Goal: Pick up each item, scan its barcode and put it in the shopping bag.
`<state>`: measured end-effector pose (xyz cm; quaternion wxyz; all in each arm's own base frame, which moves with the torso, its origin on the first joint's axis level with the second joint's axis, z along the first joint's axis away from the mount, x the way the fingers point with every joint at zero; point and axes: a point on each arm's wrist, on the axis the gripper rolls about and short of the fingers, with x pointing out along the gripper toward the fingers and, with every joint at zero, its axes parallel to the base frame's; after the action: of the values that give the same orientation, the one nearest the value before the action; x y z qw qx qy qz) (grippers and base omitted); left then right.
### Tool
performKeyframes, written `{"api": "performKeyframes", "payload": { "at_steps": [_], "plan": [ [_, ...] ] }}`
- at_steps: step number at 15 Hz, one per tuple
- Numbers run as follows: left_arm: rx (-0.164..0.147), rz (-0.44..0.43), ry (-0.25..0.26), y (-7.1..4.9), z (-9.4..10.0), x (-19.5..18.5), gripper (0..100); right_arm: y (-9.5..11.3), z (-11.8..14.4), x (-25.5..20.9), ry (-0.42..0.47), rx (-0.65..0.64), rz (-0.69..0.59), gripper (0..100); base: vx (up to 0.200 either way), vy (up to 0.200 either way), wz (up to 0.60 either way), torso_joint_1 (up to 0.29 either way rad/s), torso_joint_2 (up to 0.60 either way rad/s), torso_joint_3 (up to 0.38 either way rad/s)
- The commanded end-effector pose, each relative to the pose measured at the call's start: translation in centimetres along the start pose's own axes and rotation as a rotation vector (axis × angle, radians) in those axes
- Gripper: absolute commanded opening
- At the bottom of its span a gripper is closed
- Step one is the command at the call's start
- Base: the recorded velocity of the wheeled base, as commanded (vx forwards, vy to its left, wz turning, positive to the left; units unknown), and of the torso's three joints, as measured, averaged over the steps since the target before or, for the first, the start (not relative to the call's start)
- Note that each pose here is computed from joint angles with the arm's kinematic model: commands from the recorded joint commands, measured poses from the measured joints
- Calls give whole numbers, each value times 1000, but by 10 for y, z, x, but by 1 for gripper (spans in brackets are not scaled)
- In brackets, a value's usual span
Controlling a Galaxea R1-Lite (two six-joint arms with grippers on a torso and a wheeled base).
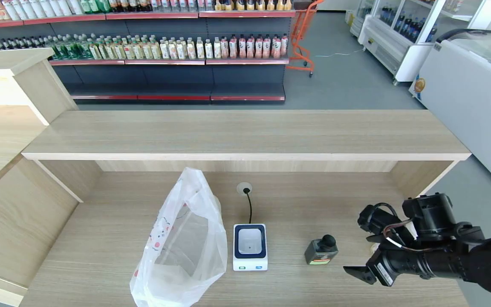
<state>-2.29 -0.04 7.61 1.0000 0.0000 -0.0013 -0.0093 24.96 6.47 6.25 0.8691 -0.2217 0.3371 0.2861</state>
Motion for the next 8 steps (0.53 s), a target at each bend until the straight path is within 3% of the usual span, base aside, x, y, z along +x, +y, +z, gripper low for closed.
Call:
{"api": "performKeyframes", "payload": {
  "at_steps": [1,4,8],
  "plan": [
    [0,0,-1,0,0,0,100,2,-11,26,54,-17,80,100,0,0,0,0,0,0],
    [0,0,-1,0,0,0,100,-6,-3,45,24,-59,111,100,0,0,0,0,0,0],
    [0,0,-1,0,0,0,100,-14,5,75,-84,-137,165,100,0,0,0,0,0,0]
  ]
}}
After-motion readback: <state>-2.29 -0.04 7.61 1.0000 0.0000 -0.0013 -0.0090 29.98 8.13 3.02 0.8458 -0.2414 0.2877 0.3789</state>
